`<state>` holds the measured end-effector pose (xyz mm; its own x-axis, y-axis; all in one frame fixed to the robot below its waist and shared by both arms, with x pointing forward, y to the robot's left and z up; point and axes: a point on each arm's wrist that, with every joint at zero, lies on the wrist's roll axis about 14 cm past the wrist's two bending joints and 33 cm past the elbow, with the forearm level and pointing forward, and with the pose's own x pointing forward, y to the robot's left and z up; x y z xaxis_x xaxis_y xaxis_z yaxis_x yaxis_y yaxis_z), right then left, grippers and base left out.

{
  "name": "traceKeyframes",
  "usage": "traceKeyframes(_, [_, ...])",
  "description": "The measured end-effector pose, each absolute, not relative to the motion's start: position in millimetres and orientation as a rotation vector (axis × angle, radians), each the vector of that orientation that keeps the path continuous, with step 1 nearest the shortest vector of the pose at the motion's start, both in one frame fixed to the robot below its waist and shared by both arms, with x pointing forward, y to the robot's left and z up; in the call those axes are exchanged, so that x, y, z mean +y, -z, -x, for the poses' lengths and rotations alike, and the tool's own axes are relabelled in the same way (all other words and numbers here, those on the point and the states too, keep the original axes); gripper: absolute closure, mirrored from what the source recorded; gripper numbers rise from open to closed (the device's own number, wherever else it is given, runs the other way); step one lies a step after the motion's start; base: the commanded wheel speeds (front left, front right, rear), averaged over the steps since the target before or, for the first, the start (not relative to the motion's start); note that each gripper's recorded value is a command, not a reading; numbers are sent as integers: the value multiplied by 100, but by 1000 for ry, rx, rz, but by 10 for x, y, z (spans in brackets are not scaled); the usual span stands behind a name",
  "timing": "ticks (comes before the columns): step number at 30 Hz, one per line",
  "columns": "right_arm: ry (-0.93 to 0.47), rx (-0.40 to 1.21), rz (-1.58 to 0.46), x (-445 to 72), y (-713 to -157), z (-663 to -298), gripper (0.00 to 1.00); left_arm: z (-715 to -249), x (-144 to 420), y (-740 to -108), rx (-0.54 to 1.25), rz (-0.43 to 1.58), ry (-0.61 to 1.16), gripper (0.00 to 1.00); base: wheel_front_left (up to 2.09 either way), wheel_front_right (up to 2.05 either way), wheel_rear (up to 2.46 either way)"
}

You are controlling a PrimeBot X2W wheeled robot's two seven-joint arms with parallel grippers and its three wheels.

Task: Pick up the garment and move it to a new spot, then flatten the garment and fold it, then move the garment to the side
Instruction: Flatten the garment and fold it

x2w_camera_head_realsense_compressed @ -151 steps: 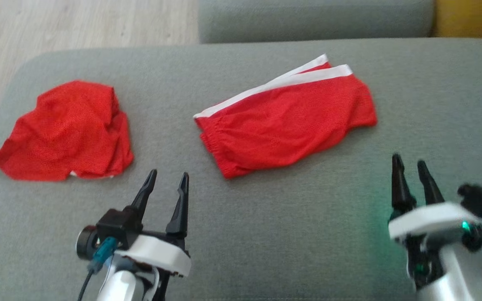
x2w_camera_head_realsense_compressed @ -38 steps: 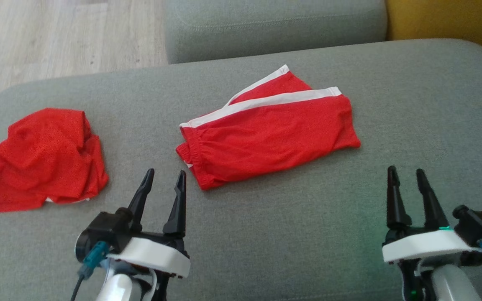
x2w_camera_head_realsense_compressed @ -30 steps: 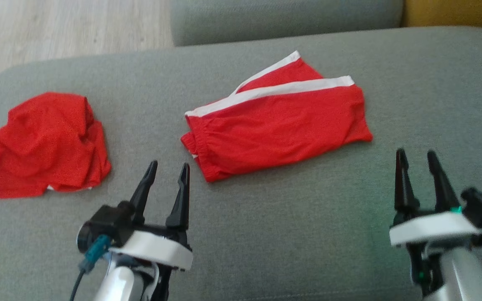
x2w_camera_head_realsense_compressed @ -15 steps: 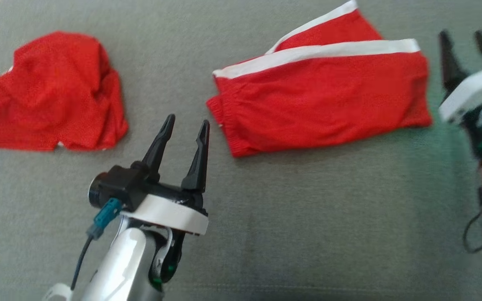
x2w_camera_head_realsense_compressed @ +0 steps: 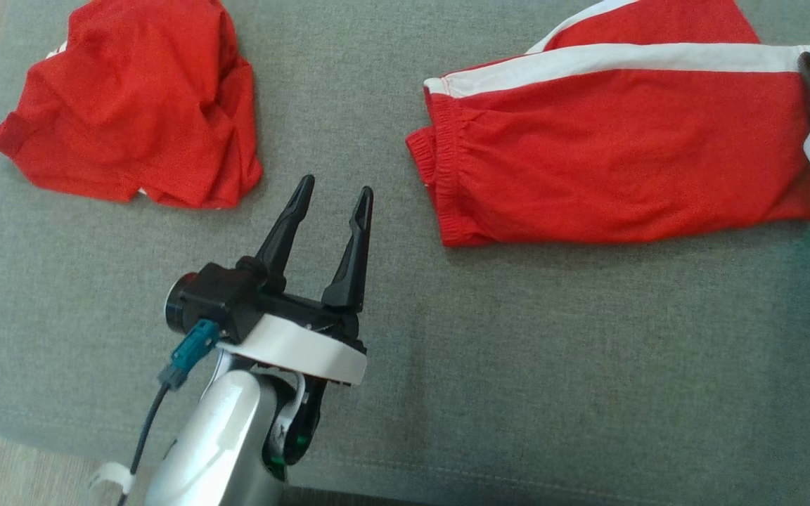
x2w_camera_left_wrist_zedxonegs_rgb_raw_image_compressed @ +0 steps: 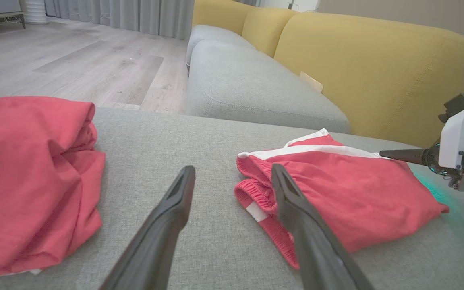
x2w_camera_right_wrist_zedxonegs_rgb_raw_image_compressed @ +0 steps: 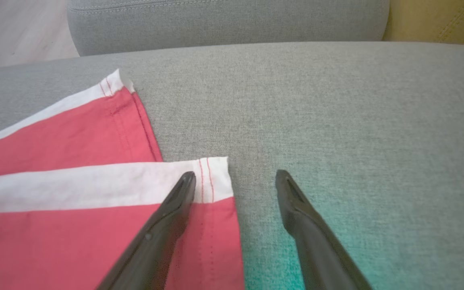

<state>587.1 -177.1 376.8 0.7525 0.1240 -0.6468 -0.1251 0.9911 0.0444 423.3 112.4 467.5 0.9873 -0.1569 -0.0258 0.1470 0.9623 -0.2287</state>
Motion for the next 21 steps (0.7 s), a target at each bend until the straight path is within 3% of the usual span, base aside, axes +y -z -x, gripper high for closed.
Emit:
traceKeyframes(12, [-171, 761, 61, -1713, -3611, -5941, 0, -4311, 1139, -4610, 56, 224, 147, 0, 0, 0, 0])
traceKeyframes(13, [-179, 763, 67, -1696, -3604, -5935, 13, -4312, 1138, -4609, 56, 224, 147, 0, 0, 0, 0])
traceKeyframes(14, [-185, 765, 71, -1681, -3599, -5928, 65, -4311, 1139, -4606, 57, 224, 147, 0, 0, 0, 0])
traceKeyframes(15, [-193, 765, 78, -1667, -3598, -5922, 100, -4310, 1139, -4604, 58, 224, 147, 0, 0, 0, 0])
traceKeyframes(21, [-228, 715, 118, -1629, -3698, -5931, 100, -4292, 1144, -4628, 55, 230, 144, 0, 0, 0, 0])
